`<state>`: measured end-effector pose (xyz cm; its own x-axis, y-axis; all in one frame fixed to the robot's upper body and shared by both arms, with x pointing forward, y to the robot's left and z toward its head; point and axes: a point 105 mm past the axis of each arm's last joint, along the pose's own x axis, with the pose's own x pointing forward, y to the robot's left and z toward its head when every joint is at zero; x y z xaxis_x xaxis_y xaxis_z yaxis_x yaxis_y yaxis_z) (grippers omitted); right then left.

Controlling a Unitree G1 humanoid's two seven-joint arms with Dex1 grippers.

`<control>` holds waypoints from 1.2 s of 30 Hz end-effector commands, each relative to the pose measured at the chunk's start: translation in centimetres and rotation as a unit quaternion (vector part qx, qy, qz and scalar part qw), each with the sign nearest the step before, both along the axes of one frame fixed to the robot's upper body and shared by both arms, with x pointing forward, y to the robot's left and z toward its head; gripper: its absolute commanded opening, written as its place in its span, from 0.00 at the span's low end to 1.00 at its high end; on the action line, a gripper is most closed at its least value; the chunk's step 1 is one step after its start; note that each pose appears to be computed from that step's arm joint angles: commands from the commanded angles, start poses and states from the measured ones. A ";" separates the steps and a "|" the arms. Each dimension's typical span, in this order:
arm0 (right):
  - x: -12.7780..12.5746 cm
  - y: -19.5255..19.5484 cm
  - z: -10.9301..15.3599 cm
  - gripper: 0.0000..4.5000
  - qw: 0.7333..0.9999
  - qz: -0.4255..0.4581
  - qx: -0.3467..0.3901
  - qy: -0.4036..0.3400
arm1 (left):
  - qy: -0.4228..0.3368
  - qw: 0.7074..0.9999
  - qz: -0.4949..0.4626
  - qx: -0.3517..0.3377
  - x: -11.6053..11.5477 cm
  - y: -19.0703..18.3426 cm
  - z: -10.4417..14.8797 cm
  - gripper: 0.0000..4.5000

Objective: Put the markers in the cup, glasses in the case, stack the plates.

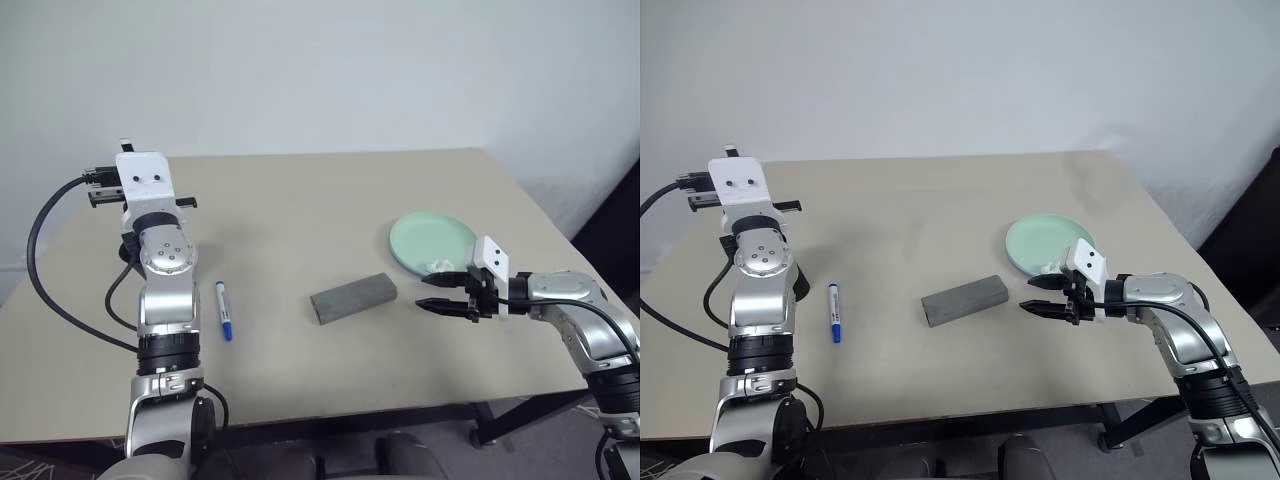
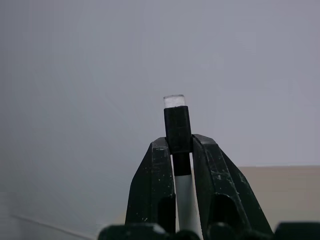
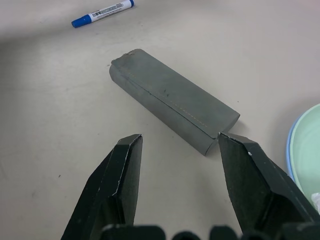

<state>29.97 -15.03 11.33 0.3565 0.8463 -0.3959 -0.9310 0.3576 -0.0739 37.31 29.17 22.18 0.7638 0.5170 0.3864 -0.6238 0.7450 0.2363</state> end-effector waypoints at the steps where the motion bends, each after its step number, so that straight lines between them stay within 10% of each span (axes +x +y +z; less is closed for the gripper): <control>1: 0.4 0.0 1.4 0.58 1.000 0.004 0.002 -0.028 | -0.009 0.999 0.043 0.021 -0.9 1.0 0.9 0.03; 6: 0.4 0.0 1.4 0.58 1.000 0.003 0.002 -0.028 | 0.022 0.998 0.055 0.015 -1.2 1.4 -0.6 0.03; 13: 0.5 0.2 1.4 0.58 1.000 0.006 0.002 -0.028 | 0.021 0.999 0.047 0.007 -1.4 1.1 -1.1 0.55; 27: 0.5 0.3 1.3 0.58 1.000 0.008 0.002 -0.030 | 0.085 0.969 -0.218 -0.083 0.6 -9.0 -2.2 0.55; 36: 0.5 0.3 1.2 0.58 1.000 0.011 -0.001 -0.029 | 0.239 0.941 -0.153 -0.185 -2.6 -9.1 -7.2 0.55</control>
<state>30.18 -14.97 11.25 0.3543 0.8464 -0.3975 -0.9321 0.3540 -0.0768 35.28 19.33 13.89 0.9484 0.2331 -0.2151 -0.2108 0.9699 0.1217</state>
